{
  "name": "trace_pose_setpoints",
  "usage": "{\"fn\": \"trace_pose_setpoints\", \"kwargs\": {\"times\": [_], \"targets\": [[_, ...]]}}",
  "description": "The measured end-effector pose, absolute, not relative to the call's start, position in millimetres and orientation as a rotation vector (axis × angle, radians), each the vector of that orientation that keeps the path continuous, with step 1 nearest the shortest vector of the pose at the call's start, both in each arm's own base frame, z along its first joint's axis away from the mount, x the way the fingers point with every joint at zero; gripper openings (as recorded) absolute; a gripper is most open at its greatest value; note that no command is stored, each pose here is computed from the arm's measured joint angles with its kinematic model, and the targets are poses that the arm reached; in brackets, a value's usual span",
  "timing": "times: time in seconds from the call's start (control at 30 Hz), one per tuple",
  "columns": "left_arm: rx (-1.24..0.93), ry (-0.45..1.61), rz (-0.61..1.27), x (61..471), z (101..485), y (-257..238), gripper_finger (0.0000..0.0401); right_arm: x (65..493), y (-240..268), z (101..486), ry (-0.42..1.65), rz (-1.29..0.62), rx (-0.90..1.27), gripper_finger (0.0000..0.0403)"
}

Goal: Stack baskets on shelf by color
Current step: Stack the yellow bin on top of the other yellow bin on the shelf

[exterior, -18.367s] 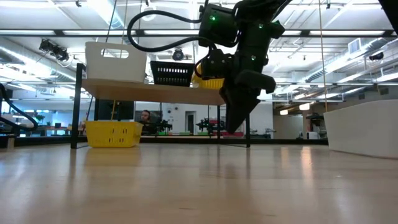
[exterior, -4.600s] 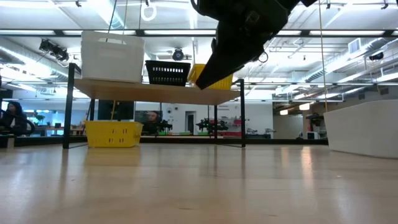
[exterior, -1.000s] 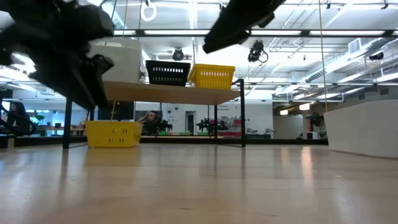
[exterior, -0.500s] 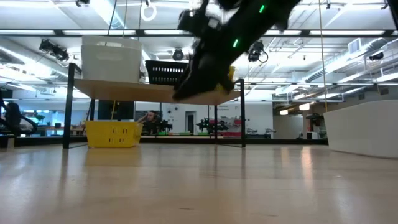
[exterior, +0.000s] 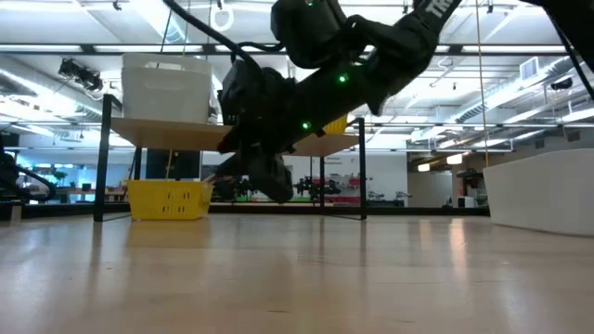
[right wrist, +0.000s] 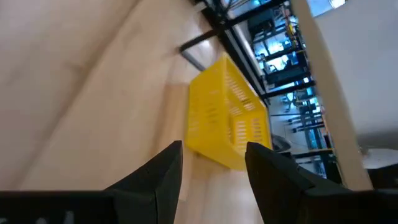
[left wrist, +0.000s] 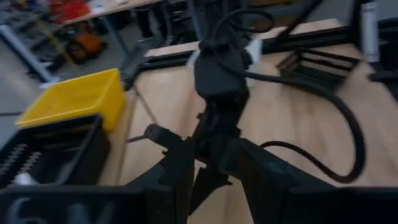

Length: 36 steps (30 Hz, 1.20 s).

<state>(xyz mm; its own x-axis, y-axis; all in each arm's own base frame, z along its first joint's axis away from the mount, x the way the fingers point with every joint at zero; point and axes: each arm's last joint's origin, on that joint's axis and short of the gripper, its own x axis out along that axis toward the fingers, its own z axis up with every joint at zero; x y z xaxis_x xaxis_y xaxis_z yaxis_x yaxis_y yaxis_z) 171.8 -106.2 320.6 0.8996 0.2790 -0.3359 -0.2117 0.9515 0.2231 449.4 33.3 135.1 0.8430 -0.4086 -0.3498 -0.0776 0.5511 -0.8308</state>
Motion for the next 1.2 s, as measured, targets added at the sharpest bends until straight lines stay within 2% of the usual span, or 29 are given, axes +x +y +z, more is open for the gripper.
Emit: {"fn": "trace_pose_setpoints", "kwargs": {"times": [0.27,0.57,0.9,1.2], "targets": [[0.179,0.367,0.349,179.9,321.8,-92.7,0.0126,464.2,10.3,154.6,0.43,-0.147,-0.871,0.0179],[0.133,0.34,0.377,183.7,319.3,-93.4,0.0128,467.7,-0.3,154.3,0.376,-0.062,-0.794,0.0177],[0.144,0.33,0.384,187.6,317.3,-96.7,0.0128,466.5,-18.1,148.9,0.421,-0.042,-0.738,0.0177],[0.13,0.313,0.383,188.7,319.0,-97.3,0.0128,479.6,-17.2,172.3,0.361,-0.031,-0.715,0.0177]]}}
